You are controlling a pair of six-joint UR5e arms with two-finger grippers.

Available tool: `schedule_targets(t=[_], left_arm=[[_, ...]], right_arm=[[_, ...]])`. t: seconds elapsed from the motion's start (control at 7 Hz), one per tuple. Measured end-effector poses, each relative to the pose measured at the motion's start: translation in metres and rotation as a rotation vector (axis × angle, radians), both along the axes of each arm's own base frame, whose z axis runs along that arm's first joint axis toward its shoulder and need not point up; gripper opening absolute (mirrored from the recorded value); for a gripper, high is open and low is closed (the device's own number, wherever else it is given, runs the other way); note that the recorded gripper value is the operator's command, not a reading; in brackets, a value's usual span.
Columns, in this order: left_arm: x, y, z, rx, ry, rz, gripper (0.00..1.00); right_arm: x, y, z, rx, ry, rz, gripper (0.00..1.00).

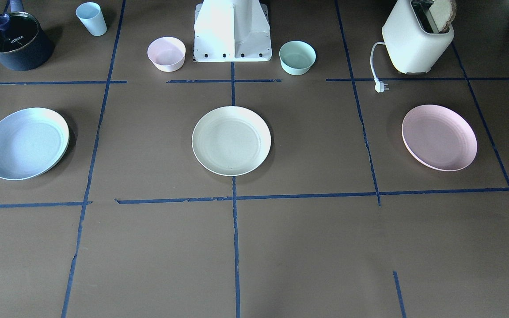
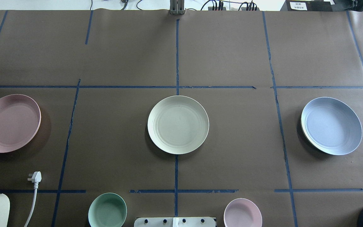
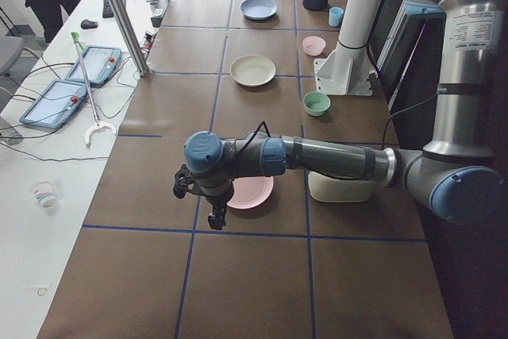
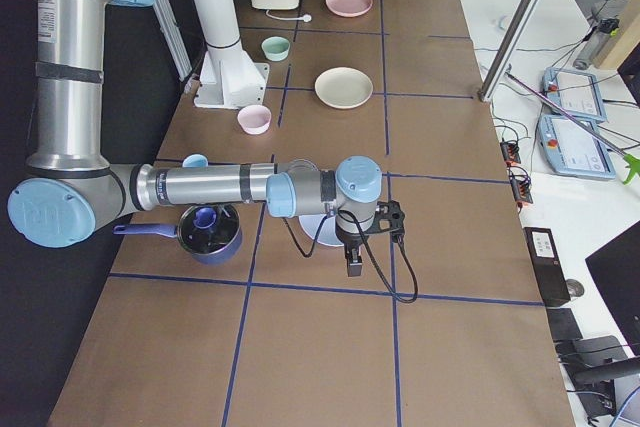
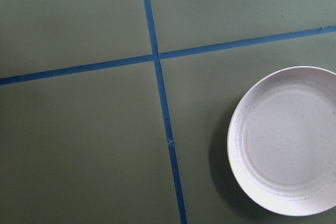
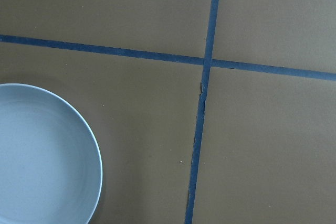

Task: Stack three plates with pink and blue
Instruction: 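Move the left gripper toward the pink plate's rim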

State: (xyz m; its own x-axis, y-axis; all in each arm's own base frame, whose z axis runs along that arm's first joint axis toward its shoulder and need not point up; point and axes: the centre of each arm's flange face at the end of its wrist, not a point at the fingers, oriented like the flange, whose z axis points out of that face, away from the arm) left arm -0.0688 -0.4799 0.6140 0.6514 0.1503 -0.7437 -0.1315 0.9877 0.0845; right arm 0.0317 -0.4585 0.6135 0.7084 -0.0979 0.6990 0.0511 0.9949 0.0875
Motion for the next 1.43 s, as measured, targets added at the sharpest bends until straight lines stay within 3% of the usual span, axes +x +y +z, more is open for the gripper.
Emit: schedule_targets(t=[0.43, 1.0, 1.43], left_arm=[[0.000, 0.004, -0.001, 0.005, -0.017, 0.005, 1.00], [0.006, 0.011, 0.010, 0.000, -0.008, 0.018, 1.00], [0.076, 0.001, 0.028, -0.029, -0.011, -0.001, 1.00]], right_arm=[[-0.003, 0.001, -0.003, -0.008, -0.067, -0.002, 1.00], [-0.004, -0.001, -0.005, -0.004, -0.072, -0.003, 1.00], [-0.004, -0.001, -0.006, -0.001, -0.074, -0.003, 1.00]])
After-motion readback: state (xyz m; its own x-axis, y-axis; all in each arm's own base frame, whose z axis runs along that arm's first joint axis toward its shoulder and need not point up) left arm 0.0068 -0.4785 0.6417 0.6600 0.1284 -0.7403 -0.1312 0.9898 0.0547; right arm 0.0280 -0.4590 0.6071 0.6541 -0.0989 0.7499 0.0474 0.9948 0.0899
